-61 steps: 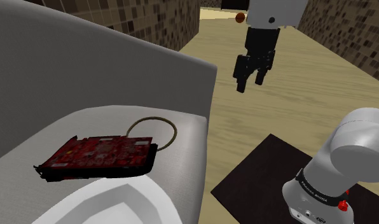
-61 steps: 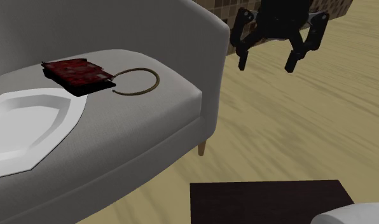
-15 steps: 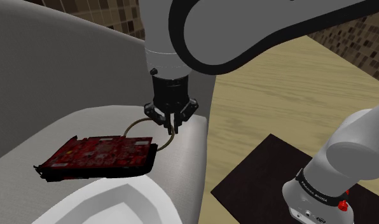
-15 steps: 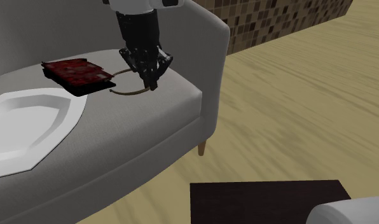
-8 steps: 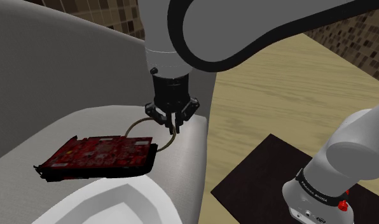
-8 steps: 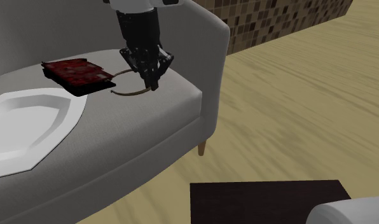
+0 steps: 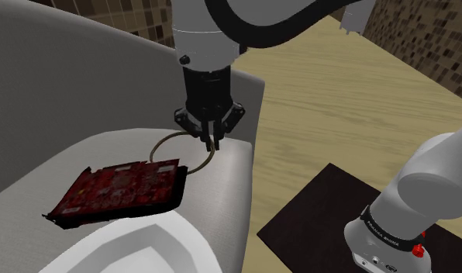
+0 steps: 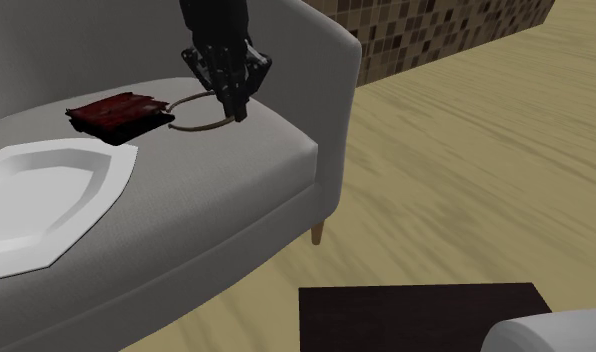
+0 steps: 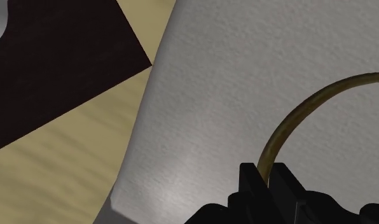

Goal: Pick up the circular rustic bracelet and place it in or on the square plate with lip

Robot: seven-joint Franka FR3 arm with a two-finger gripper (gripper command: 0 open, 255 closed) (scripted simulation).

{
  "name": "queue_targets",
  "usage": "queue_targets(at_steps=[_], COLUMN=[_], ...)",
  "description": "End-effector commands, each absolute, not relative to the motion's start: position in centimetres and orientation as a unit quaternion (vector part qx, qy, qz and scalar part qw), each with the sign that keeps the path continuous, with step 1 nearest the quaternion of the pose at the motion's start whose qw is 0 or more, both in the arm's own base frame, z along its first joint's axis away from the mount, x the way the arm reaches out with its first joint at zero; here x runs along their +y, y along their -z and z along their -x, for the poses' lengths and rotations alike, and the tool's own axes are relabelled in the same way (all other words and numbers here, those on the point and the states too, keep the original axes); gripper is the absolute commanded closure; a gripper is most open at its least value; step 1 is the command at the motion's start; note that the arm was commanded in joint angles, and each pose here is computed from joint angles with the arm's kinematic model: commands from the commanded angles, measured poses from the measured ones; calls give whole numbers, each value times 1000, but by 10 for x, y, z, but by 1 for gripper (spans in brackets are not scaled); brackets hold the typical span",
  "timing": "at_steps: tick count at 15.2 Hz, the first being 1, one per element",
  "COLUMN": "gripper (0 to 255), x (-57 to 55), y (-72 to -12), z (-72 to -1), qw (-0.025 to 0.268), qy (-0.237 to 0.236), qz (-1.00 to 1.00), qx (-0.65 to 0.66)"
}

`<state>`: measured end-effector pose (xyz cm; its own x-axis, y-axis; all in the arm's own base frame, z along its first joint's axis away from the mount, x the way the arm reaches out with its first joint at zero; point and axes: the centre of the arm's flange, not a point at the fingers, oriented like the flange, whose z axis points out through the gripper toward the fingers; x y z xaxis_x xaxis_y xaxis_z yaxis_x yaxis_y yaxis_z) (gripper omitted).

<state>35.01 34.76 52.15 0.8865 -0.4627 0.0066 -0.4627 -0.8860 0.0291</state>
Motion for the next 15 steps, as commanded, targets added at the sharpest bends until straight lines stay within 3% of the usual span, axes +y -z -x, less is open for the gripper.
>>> queue_targets(at_steps=[1, 8, 15], gripper=[255, 255, 255], x=[348, 347, 414], y=[-534, -569, -572], z=[-350, -350, -286], qw=[15, 15, 15], qy=[0, 0, 0], qz=[-971, -971, -971], qx=[-238, -238, -238])
